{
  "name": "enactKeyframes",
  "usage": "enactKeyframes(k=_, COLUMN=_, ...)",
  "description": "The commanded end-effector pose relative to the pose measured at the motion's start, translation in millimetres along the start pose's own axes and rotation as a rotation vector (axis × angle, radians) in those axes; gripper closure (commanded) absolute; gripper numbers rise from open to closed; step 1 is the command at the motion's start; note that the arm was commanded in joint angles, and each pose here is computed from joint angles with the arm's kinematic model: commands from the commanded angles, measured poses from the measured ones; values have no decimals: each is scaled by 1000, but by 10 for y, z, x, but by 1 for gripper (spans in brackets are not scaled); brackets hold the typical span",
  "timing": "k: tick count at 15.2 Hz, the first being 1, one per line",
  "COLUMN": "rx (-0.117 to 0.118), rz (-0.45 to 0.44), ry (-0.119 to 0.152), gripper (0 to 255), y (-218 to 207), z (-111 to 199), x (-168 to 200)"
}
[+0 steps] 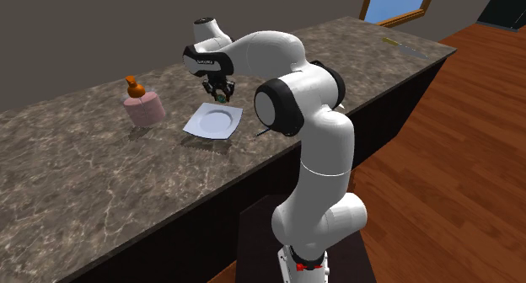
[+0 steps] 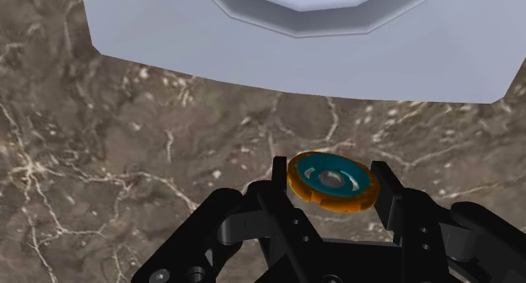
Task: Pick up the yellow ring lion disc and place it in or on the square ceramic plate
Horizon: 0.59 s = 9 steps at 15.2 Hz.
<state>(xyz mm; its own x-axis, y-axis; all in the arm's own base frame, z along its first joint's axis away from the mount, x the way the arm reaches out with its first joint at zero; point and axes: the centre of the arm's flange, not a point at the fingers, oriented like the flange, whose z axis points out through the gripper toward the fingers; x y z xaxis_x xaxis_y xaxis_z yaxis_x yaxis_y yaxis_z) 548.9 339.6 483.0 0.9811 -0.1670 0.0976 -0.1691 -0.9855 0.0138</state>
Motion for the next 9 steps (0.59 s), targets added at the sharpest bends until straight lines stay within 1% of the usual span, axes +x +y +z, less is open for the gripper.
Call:
enactKeyframes(k=1, rx=0, rz=0, ry=0, gripper=255, y=-1, z=3, x=0)
enactKeyframes(k=9, rx=0, rz=0, ry=0, gripper=255, y=5, z=-417, x=41)
